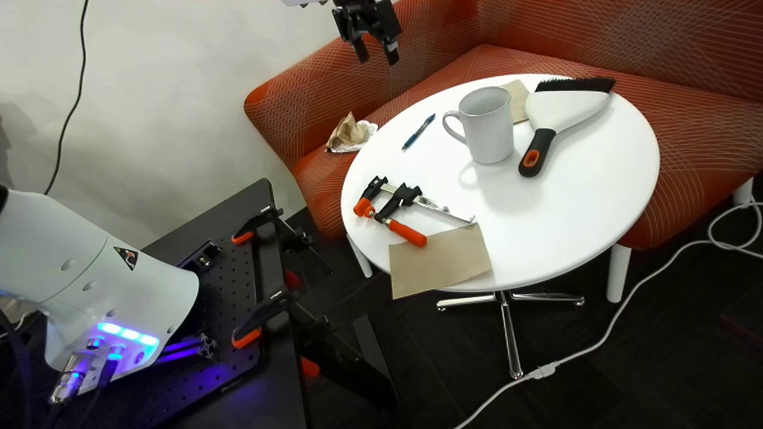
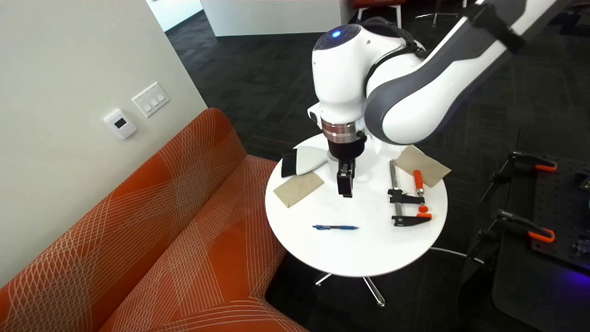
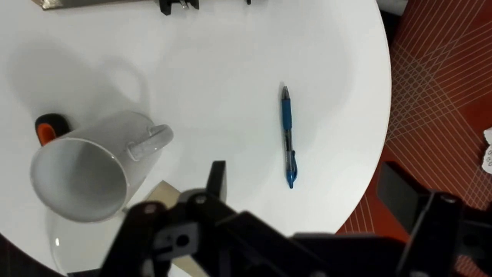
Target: Put the pen into the mug.
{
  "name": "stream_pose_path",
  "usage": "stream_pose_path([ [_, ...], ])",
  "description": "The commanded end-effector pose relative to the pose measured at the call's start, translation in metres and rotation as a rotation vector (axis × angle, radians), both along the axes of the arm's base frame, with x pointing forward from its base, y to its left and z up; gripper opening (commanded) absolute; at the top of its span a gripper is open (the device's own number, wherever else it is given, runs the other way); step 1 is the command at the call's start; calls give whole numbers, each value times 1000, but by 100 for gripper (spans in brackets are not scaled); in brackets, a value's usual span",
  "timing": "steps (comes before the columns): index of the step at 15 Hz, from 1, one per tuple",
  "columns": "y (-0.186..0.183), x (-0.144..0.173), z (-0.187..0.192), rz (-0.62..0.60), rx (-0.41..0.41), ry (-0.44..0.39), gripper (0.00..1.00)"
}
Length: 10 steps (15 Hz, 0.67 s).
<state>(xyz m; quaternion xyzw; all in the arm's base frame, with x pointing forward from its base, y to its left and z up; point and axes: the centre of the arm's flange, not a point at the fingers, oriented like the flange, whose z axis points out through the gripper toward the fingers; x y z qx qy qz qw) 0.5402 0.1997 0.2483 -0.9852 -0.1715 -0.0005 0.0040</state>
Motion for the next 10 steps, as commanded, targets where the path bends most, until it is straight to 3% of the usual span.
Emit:
stream_pose_path([
  [1,17,31,-27,65,17,9,100],
  [10,46,61,-98,194,28,39,100],
])
